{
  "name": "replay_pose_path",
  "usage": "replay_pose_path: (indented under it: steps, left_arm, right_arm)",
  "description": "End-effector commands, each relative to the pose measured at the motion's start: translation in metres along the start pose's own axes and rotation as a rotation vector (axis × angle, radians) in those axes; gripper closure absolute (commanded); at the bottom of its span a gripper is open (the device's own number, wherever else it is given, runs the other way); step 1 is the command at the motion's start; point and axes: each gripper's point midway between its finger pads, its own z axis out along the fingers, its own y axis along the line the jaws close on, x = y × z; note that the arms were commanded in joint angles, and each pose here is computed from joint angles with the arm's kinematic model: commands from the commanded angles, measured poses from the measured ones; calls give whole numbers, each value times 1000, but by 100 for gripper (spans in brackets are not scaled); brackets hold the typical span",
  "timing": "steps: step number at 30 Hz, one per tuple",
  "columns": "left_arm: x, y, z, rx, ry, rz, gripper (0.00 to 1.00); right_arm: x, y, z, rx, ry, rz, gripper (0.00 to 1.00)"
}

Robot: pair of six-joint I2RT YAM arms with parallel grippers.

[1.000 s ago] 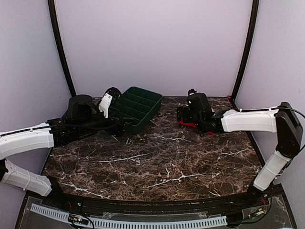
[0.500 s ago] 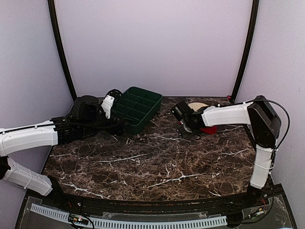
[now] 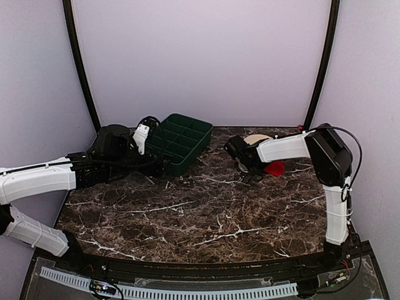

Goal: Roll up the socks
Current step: Pick up the sock from the center of the board.

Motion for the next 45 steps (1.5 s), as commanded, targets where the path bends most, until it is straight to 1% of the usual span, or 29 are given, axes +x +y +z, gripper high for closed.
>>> replay_pose_path:
  steps: [1,4,6,10,16,19,26,27,30,32,39,45]
  left_arm:
    - [-12,4,-2,-19,-24,-18,11]
    - [-11,3,0,-19,-21,-18,11]
    - [-11,4,0,-21,-20,-20,11]
    - [-9,5,0,-28,-15,-23,12]
    - [-7,7,-2,-37,-12,-29,12]
    - [-5,8,-1,-39,-10,-31,12]
    - [-3,8,-2,-40,-9,-35,12]
    - [-4,9,-3,-42,-11,-35,12]
    - [-3,9,-4,-42,-9,-37,12]
    - [-3,9,-4,-41,-10,-40,12]
    - [-3,9,-4,-39,-10,-45,12]
    - [-4,10,-9,-43,-24,-52,12]
  right_arm:
    - [-8,-20,10,70,1,13,23]
    - [-10,-24,16,91,5,3,24]
    - [-10,-25,21,93,9,-2,27]
    - [-8,-27,31,93,25,-1,34]
    - [-8,-30,37,96,30,-9,52]
    - [-5,-30,39,102,34,-18,55]
    - [1,-26,42,98,49,-33,65]
    - [1,-25,42,92,50,-32,68]
    - [2,-24,40,73,48,-22,82]
    - [2,-24,37,61,44,-12,87]
    - [2,-23,24,37,35,-9,92]
    - [-3,-22,5,14,9,3,95]
